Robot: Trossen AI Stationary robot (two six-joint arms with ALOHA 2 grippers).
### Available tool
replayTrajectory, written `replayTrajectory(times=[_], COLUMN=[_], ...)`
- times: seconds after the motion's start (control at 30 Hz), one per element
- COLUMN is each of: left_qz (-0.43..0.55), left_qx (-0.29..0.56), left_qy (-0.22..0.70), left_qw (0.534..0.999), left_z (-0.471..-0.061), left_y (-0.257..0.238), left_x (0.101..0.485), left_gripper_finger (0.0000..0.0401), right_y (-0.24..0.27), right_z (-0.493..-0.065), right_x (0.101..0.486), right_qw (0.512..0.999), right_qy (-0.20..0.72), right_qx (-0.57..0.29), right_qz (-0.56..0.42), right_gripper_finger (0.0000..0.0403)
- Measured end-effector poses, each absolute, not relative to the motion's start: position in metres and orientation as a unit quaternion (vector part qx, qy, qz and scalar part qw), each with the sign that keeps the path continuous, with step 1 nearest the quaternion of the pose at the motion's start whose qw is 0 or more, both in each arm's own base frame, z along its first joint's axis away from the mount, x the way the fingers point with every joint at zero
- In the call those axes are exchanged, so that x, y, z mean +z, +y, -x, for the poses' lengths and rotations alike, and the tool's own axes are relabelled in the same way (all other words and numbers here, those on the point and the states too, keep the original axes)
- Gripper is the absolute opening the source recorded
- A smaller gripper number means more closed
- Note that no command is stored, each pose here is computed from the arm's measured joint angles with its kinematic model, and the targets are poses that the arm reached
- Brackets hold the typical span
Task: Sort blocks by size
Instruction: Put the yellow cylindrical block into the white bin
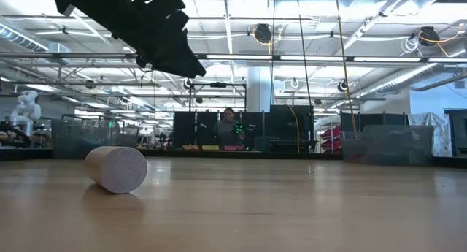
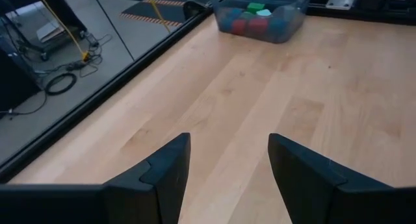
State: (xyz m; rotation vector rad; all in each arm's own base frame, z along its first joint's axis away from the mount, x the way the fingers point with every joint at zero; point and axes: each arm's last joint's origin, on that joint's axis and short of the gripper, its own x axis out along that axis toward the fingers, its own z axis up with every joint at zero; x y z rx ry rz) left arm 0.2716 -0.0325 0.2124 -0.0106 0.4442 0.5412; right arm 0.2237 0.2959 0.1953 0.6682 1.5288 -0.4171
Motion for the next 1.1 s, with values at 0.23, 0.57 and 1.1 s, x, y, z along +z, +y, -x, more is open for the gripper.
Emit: replayTrajectory(times=[0.23,0.57,1.1], left_qz=[0.005,0.003,-0.030], left_qx=[0.265,0.270,0.253], left_qy=[0.217,0.218,0.213], left_qw=[0.939,0.938,0.943], left_z=[-0.272,-0.272,-0.273], left_y=[-0.032,-0.029,-0.036], left_x=[0.212,0.212,0.215], left_gripper_finger=[0.0210,0.0210,0.0210], right_y=[0.302,0.304,0.285], right_z=[-0.222,-0.226,-0.249], right_x=[0.175,0.152,0.145], right_qw=[0.646,0.640,0.693], right_qy=[0.688,0.707,0.681], right_qx=[-0.196,-0.195,-0.178], right_qz=[-0.266,-0.227,-0.154], right_gripper_finger=[0.0208,0.0205,0.0110])
